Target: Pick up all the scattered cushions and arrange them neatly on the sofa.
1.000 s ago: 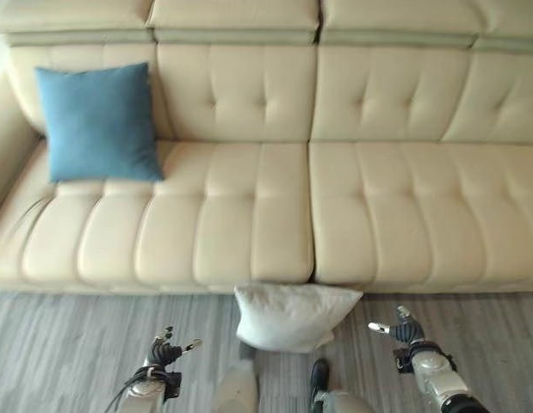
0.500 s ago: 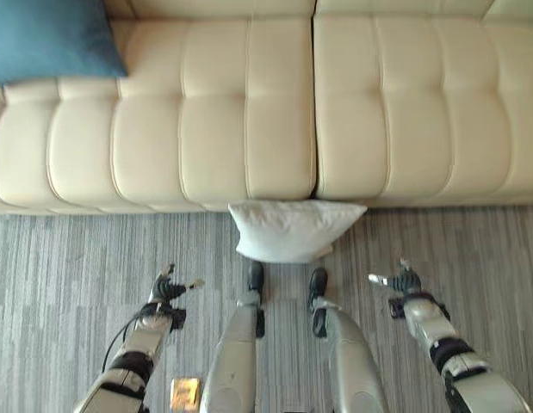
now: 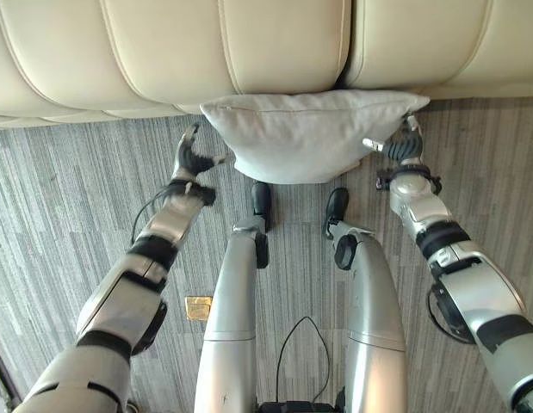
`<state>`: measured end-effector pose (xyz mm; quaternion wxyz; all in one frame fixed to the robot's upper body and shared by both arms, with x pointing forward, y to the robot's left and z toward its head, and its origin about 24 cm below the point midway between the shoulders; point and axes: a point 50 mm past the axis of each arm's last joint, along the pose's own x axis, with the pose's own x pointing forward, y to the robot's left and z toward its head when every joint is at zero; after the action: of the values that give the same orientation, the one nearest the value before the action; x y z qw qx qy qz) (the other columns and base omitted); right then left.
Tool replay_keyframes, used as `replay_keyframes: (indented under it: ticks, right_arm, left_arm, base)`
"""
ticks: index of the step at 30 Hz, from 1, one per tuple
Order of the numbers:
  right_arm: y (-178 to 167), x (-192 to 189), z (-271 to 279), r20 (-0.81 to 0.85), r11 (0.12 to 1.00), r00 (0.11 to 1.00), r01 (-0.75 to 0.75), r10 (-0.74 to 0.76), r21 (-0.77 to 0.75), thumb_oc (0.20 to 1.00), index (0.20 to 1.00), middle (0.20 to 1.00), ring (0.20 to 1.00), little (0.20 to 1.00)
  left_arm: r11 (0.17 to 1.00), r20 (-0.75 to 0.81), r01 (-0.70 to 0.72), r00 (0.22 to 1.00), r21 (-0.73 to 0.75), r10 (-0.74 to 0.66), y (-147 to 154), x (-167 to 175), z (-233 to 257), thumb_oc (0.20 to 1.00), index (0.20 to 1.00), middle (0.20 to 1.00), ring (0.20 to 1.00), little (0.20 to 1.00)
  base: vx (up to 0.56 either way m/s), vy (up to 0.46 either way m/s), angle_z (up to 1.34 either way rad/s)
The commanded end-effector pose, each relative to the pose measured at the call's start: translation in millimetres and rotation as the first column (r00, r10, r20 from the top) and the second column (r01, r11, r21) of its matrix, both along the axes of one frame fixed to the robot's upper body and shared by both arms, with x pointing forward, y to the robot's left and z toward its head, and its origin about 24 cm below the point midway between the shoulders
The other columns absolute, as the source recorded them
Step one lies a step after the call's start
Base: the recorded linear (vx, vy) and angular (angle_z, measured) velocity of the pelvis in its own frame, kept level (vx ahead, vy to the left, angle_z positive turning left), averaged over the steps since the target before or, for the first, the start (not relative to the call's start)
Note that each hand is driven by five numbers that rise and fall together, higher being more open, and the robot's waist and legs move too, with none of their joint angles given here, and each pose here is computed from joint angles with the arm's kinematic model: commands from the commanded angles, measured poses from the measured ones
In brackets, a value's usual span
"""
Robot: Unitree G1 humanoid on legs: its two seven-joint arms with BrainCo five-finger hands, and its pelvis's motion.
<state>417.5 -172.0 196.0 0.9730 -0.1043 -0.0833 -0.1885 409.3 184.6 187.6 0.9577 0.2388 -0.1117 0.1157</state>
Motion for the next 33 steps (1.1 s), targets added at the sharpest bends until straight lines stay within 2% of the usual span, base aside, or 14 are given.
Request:
replay_keyframes:
  ticks: [1, 2, 3, 6, 10, 11, 20, 24, 26, 31, 33]
  right_arm:
    - [22.5, -4.6, -28.4, -0.030, 0.996, 0.999, -0.042, 0.045, 0.084, 0.724, 0.724, 0.724, 0.724, 0.724]
    - [32.4, -3.3, -20.6, -0.007, 0.994, 0.997, -0.078, 0.079, 0.082, 0.200, 0.200, 0.200, 0.200, 0.200]
    - [36.0, -3.0, -17.1, 0.007, 0.992, 0.996, -0.093, 0.093, 0.085, 0.200, 0.200, 0.200, 0.200, 0.200]
    - [54.4, -7.0, -3.4, 0.099, 0.978, 0.979, -0.185, 0.176, 0.098, 0.200, 0.200, 0.200, 0.200, 0.200]
    - [64.4, -19.1, -14.6, 0.156, 0.953, 0.959, -0.261, 0.238, 0.152, 0.200, 0.200, 0.200, 0.200, 0.200]
    - [64.4, -29.6, -25.7, 0.186, 0.938, 0.946, -0.299, 0.267, 0.176, 0.200, 0.200, 0.200, 0.200, 0.200]
    - [50.7, -75.9, -86.7, 0.113, 0.905, 0.920, -0.389, 0.375, 0.170, 0.200, 0.200, 0.200, 0.200, 0.200]
    - [44.5, -100.2, -112.7, 0.064, 0.888, 0.908, -0.418, 0.414, 0.192, 0.200, 0.200, 0.200, 0.200, 0.200]
    - [26.7, -127.0, -129.8, 0.014, 0.878, 0.892, -0.447, 0.452, 0.171, 0.200, 0.200, 0.200, 0.200, 0.200]
    - [8.7, -161.2, -135.9, -0.007, 0.858, 0.866, -0.494, 0.500, 0.142, 0.200, 0.200, 0.200, 0.200, 0.200]
    - [7.8, -163.8, -134.4, -0.001, 0.854, 0.863, -0.501, 0.506, 0.140, 0.200, 0.200, 0.200, 0.200, 0.200]
  left_arm:
    - [0.998, -0.010, -0.019, 1.000, -0.054, 0.018, -11.3, -2.0, -16.8, 1.000, 1.000, 1.000, 1.000, 1.000]
    - [0.999, 0.029, 0.000, 1.000, -0.044, 0.001, -20.3, 0.2, -4.2, 0.686, 0.686, 0.686, 0.686, 0.686]
    - [0.999, 0.045, 0.012, 0.999, -0.042, -0.010, -24.4, 0.6, -0.2, 0.200, 0.200, 0.200, 0.200, 0.200]
    - [0.993, 0.118, 0.066, 0.992, -0.097, -0.054, -36.3, -3.2, 10.7, 0.200, 0.200, 0.200, 0.200, 0.200]
    - [0.983, 0.152, 0.119, 0.984, -0.142, -0.097, -44.3, -13.4, 3.4, 0.200, 0.200, 0.200, 0.200, 0.200]
    - [0.969, 0.180, 0.156, 0.976, -0.190, -0.121, -46.6, -23.9, -4.5, 0.200, 0.200, 0.200, 0.200, 0.200]
    - [0.922, 0.135, 0.231, 0.971, -0.311, -0.198, -46.0, -69.8, -61.6, 0.200, 0.200, 0.200, 0.200, 0.200]
    - [0.916, 0.076, 0.234, 0.972, -0.325, -0.222, -40.4, -90.9, -87.7, 0.200, 0.200, 0.200, 0.200, 0.200]
    - [0.921, -0.013, 0.211, 0.974, -0.327, -0.228, -21.3, -120.3, -117.2, 0.200, 0.200, 0.200, 0.200, 0.200]
    - [0.918, -0.075, 0.183, 0.972, -0.351, -0.223, 6.4, -161.8, -135.0, 0.200, 0.200, 0.200, 0.200, 0.200]
    - [0.918, -0.074, 0.185, 0.972, -0.352, -0.224, 8.4, -165.9, -134.6, 0.200, 0.200, 0.200, 0.200, 0.200]
  base:
    - [0.03, -0.050, 0.03]
    - [0.02, -0.053, 0.04]
    - [0.02, -0.064, 0.07]
    - [0.02, -0.086, 0.11]
    - [-0.02, -0.028, 0.06]
    - [-0.05, -0.015, 0.02]
    - [-0.01, 0.021, -0.02]
    - [0.09, 0.032, -0.03]
    - [0.30, 0.086, -0.05]
    - [0.31, 0.084, -0.05]
    - [0.24, 0.092, -0.10]
